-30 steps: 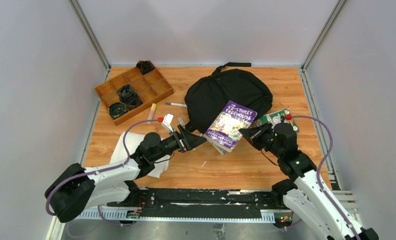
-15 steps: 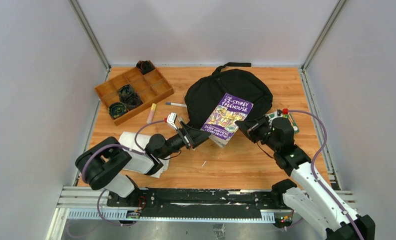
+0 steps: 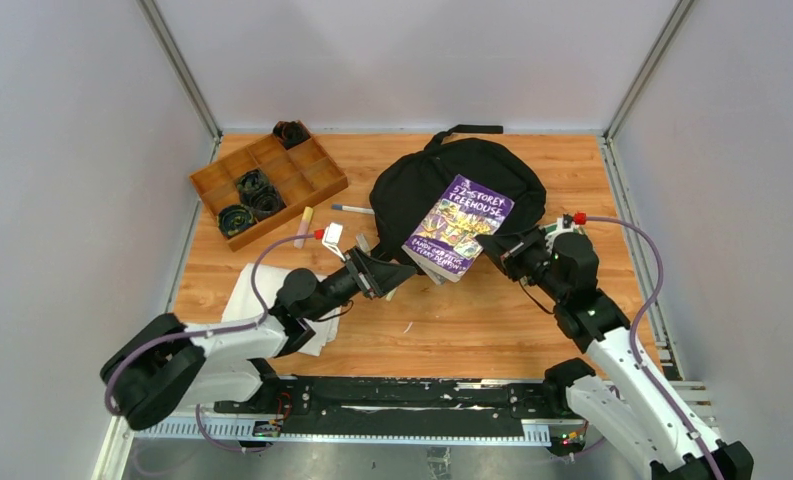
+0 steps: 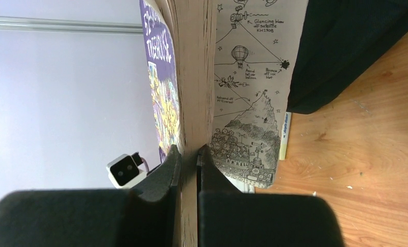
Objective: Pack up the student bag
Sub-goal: Pick up the book from the center of the board.
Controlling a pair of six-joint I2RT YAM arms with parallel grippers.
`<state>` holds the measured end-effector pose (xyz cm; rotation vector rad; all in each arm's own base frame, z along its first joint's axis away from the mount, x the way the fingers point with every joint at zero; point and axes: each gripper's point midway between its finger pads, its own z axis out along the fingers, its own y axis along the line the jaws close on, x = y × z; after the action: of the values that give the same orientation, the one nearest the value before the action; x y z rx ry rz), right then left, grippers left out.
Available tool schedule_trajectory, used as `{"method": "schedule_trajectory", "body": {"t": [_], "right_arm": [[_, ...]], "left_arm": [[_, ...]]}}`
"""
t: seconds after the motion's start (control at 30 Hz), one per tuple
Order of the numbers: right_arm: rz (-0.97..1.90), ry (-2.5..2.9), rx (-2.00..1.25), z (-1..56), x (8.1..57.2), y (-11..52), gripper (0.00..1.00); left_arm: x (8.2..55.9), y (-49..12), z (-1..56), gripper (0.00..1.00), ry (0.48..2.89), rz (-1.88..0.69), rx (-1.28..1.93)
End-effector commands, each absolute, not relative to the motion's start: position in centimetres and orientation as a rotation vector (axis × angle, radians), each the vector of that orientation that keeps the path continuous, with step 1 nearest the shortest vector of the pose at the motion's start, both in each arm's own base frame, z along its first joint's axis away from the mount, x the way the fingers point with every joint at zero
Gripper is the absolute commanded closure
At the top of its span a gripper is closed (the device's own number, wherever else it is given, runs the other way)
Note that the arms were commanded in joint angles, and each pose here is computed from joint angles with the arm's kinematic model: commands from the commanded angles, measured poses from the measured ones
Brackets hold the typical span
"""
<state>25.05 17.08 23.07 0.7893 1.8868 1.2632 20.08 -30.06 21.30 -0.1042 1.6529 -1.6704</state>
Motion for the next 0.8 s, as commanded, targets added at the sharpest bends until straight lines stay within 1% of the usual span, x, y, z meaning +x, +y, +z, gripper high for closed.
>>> {"method": "schedule_trajectory", "body": {"t": [0.0, 0.07, 0.17, 0.23, 0.33, 0.77], "right_arm": [[1.33, 1.75, 0.712, 28.1, 25.0, 16.6, 1.0], [1.33, 1.742, 0.71, 28.2, 24.9, 16.5, 1.0], [1.333, 1.745, 0.71, 28.1, 24.8, 16.5, 1.0], [1.338, 1.752, 0.705, 28.1, 24.8, 16.7, 1.0], [1.347, 1.752, 0.695, 28.3, 24.9, 16.9, 1.0], [1.374, 1.751, 0.69, 28.3, 25.1, 17.3, 1.0]], "left_arm": [[20.8, -29.1, 19.2, 0.0, 1.75, -1.395, 0.037], [20.9, -28.7, 19.4, 0.0, 1.753, -1.34, 0.065], [20.9, -28.7, 20.2, 0.0, 1.725, -1.342, 0.086], [21.0, -28.8, 20.9, 0.0, 1.699, -1.363, 0.075], [21.5, -28.6, 22.4, 0.0, 1.619, -1.428, -0.023], [23.7, -30.1, 24.5, 0.0, 1.521, -1.554, -0.168]]}}
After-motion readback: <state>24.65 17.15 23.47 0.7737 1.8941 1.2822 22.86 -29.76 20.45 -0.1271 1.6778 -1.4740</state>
